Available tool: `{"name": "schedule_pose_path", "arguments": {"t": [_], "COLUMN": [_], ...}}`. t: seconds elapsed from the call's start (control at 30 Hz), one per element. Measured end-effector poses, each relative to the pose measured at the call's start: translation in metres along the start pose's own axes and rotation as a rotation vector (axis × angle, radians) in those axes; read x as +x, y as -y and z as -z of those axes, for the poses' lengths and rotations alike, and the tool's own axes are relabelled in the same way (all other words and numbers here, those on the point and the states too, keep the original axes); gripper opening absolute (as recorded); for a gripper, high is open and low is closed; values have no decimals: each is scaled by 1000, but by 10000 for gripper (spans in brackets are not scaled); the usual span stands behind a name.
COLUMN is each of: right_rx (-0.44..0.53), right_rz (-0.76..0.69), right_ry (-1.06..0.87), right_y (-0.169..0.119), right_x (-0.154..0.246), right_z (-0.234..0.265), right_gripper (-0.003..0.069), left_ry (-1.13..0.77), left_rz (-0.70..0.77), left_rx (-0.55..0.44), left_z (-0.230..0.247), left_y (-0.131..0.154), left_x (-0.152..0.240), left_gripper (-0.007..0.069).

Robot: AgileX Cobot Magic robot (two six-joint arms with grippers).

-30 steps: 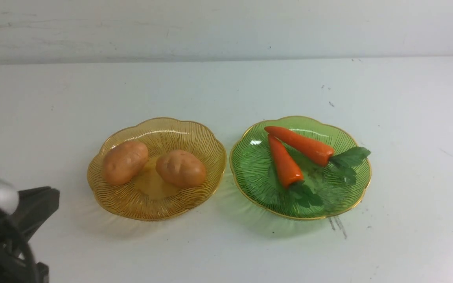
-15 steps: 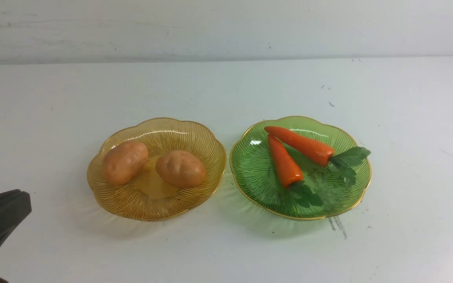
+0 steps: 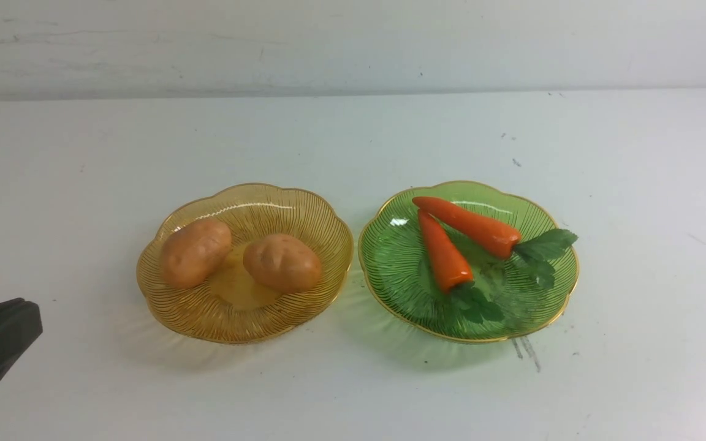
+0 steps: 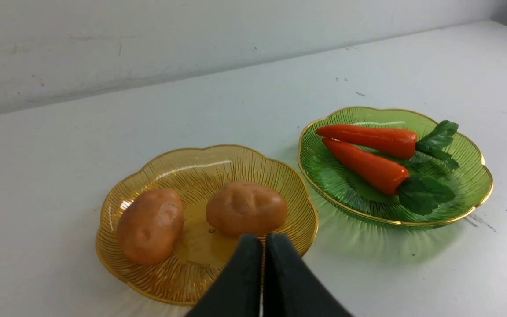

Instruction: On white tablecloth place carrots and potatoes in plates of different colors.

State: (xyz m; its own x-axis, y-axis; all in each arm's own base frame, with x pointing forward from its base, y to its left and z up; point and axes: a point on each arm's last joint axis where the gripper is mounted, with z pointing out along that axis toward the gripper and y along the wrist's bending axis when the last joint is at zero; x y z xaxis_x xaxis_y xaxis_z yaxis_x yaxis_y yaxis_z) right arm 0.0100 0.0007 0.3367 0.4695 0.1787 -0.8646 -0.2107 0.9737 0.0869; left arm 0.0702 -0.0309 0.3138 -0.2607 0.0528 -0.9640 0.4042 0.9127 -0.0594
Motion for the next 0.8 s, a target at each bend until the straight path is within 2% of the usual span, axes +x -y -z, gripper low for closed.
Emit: {"name": "schedule_pose_path", "arguments": {"t": [0.1, 0.3, 0.43, 0.57, 0.8], "right_rx": [0, 0, 0, 0, 0], "right_rz": [0, 0, 0, 0, 0], "right_ry": [-1, -1, -1, -1, -1], "right_y": [0, 0, 0, 0, 0], "right_x": [0, 0, 0, 0, 0], "right_z": [0, 0, 0, 0, 0], "right_gripper": [-15, -15, -15, -15, -15], "left_ry": [31, 85, 58, 0, -34], "left_rz": [5, -29, -41, -19, -13], "left_rx": [-23, -208, -297, -349, -353], "left_z": [3, 2, -3, -10, -11], "left_y": [-3, -15, -20, -25, -25], "left_x": [13, 85, 115, 138, 143], "left_gripper": [-3, -3, -3, -3, -3]}}
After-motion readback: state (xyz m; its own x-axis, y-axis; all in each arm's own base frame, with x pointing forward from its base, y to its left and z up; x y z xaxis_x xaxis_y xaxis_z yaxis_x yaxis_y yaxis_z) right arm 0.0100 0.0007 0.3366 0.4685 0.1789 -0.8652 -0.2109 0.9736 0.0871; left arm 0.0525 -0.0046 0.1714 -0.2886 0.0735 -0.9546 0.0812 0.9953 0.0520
